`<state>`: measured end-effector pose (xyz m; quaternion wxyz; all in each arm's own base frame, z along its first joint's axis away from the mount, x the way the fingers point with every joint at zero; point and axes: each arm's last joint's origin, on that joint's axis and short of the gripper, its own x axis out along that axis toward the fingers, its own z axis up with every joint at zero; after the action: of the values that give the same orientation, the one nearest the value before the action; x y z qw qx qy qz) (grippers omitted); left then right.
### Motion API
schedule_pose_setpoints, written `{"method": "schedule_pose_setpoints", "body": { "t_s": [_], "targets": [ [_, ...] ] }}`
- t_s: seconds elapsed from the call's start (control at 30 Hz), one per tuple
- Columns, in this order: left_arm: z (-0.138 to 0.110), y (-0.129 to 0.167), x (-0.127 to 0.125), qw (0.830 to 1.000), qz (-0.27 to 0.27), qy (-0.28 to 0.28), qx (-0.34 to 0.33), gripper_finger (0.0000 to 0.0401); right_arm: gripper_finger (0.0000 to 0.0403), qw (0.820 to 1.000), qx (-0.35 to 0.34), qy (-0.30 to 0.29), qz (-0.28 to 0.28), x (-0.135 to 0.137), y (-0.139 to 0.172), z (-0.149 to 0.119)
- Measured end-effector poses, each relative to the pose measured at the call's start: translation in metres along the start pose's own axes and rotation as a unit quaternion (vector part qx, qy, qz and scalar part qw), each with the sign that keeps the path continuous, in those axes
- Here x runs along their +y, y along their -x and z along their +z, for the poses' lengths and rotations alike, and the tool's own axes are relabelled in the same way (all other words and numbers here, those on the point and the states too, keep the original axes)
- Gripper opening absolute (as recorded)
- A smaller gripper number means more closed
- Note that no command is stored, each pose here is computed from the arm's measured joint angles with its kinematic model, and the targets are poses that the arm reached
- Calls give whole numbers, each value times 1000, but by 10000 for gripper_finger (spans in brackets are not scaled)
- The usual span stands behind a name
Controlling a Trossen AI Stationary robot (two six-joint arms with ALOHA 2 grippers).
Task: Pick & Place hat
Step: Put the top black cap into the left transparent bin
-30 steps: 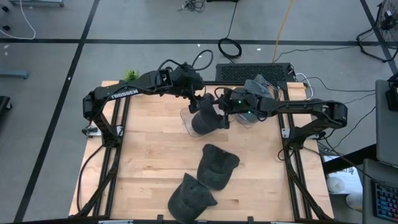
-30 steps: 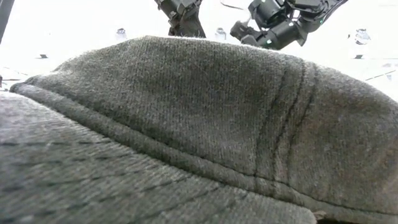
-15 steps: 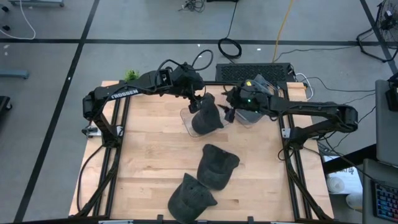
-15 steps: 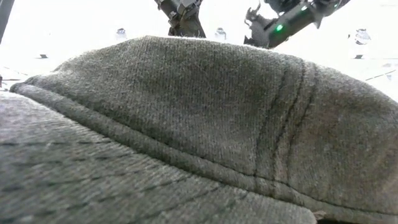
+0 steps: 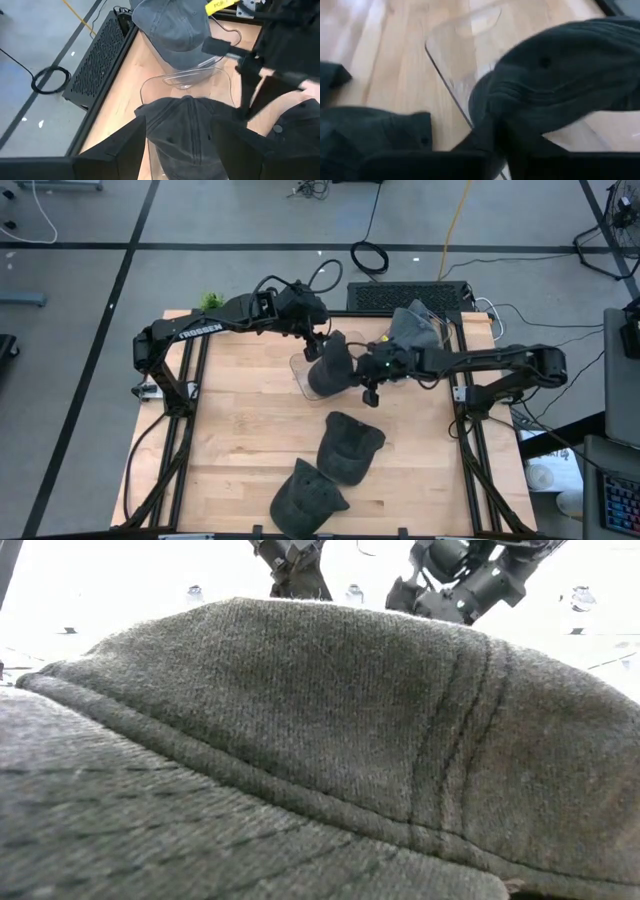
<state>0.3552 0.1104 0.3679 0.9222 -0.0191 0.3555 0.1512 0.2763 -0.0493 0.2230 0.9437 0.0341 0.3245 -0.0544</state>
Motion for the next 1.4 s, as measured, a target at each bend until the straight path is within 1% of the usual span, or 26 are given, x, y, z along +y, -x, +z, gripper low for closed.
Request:
{"method": "schedule_pose_setpoints", "body": {
  "t_s": [0.03, 0.17, 0.23, 0.33, 0.4, 0.47, 0.6, 0.7, 0.8, 0.87, 0.97, 1.07, 1.2, 1.3, 1.4],
  "targets": [
    [0, 0, 0, 1000, 0, 6, 2, 232, 11, 1000, 8, -1, -16, -2, -3, -2],
    [-3, 0, 1, 999, 1, 28, 15, 232, 22, 994, 46, 2, -103, -12, -11, -11],
    [-4, 0, 2, 999, 5, 48, 18, 232, 21, 990, 52, 7, -132, -15, -12, -12],
    [-6, 0, 2, 997, 14, 69, 32, 232, 15, 991, 15, 19, -130, -14, 0, -2],
    [-7, 0, 3, 997, 22, 71, 37, 232, 12, 991, -36, 34, -126, -8, 13, 11],
    [-7, 0, 3, 996, 32, 73, 36, 232, 12, 989, -79, 47, -112, -1, 29, 20],
    [-8, -3, -2, 996, 35, 74, 42, 232, 17, 986, -144, 64, -52, 12, 61, 31],
    [-9, -5, -5, 996, 36, 66, 47, 232, 15, 984, -157, 69, -43, 14, 72, 32],
    [-9, -6, -6, 996, 40, 66, 45, 232, 4, 986, -139, 73, -50, 9, 63, 22],
    [-9, -8, -5, 996, 41, 66, 46, 232, 3, 988, -136, 67, -42, 5, 52, 17],
    [-9, -10, -5, 996, 42, 66, 48, 232, 1, 989, -136, 57, -9, 2, 42, 14],
    [-9, -13, -5, 996, 49, 61, 48, 232, 1, 985, -164, 53, 24, 1, 37, 19],
    [-9, -13, -5, 996, 53, 61, 48, 232, 1, 969, -223, 60, 90, -1, 31, 29],
    [-10, -13, -5, 996, 53, 61, 48, 232, 1, 953, -257, 79, 141, -4, 25, 34],
    [-9, -13, -5, 995, 53, 65, 48, 232, 0, 944, -275, 84, 165, -10, 23, 43]
  ]
}}
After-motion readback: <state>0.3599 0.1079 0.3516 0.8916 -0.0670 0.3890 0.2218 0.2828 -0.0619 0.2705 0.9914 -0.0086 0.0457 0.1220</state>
